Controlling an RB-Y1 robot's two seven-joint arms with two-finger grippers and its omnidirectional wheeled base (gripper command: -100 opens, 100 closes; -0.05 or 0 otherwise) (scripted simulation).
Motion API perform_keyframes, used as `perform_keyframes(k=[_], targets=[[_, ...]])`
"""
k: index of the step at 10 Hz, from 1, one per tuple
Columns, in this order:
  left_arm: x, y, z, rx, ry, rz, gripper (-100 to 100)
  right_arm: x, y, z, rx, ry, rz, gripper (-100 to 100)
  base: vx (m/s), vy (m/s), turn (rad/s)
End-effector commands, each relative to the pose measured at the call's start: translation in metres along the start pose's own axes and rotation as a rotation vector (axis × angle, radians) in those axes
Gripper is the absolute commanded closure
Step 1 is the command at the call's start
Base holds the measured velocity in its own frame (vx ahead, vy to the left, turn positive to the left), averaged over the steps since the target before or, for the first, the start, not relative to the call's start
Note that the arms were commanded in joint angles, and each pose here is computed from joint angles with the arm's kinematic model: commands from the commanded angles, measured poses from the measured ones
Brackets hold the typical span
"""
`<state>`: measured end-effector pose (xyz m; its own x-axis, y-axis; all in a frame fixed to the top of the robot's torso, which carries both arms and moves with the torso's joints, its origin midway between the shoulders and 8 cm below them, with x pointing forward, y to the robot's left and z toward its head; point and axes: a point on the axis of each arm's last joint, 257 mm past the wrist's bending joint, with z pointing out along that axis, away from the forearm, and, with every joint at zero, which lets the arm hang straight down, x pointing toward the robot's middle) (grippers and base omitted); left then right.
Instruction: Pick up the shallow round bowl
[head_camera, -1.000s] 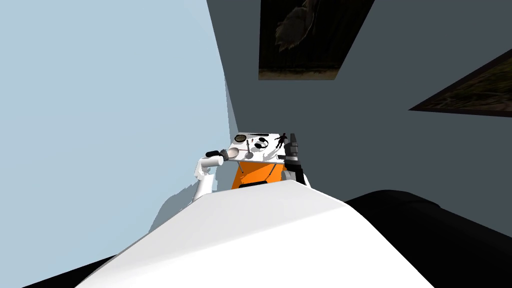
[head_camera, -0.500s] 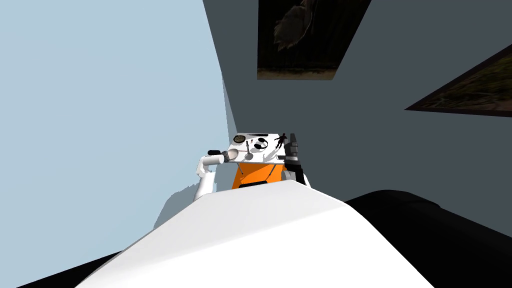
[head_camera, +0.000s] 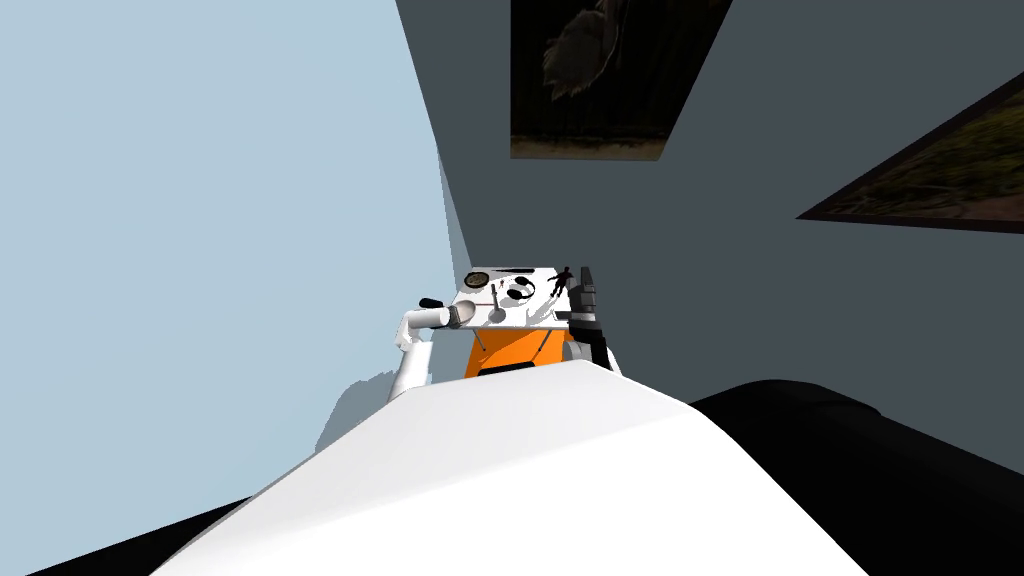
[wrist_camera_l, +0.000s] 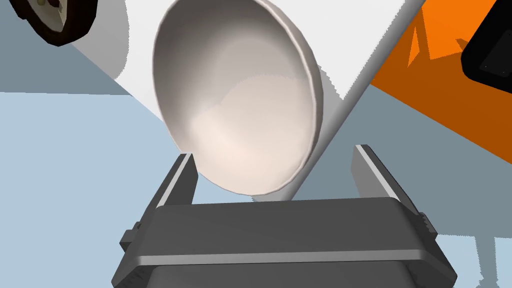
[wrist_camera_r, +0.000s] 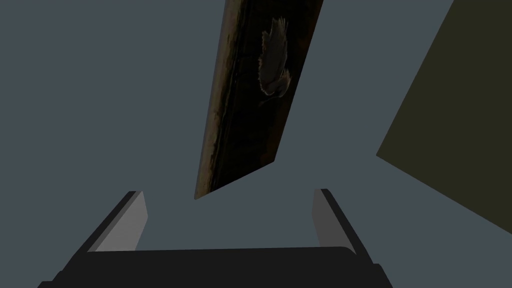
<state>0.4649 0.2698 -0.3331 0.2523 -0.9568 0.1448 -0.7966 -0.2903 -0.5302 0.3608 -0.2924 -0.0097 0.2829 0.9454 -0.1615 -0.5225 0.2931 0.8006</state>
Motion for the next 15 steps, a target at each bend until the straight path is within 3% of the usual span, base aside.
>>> perform_keyframes(k=[1,7,8,9,10,14,15], targets=[[-0.001,0.011,0.002,-0.053,-0.009,-0.007,-100,0.0,0.0,0.0,0.0,0.0,0.0,0,0.037,0.03,-0.063],[-0.01,0.063,0.008,-0.246,-0.046,-0.035,-100,0.0,0.0,0.0,0.0,0.0,0.0,0,0.045,0.037,-0.084],[-0.008,0.054,0.007,-0.222,-0.04,-0.031,-100,0.0,0.0,0.0,0.0,0.0,0.0,0,0.012,0.011,-0.015],[-0.009,0.056,0.007,-0.228,-0.042,-0.032,0,0.0,0.0,0.0,0.0,0.0,0.0,0,0.0,0.0,0.0],[-0.01,0.059,0.015,-0.227,-0.041,-0.032,-100,0.0,0.0,0.0,0.0,0.0,0.0,0,0.012,-0.001,0.0],[-0.012,0.063,0.023,-0.229,-0.042,-0.033,-100,0.0,0.0,0.0,0.0,0.0,0.0,0,0.012,-0.002,0.001],[-0.012,0.063,0.024,-0.226,-0.041,-0.032,100,0.0,0.0,0.0,0.0,0.0,0.0,0,0.0,0.0,0.0]])
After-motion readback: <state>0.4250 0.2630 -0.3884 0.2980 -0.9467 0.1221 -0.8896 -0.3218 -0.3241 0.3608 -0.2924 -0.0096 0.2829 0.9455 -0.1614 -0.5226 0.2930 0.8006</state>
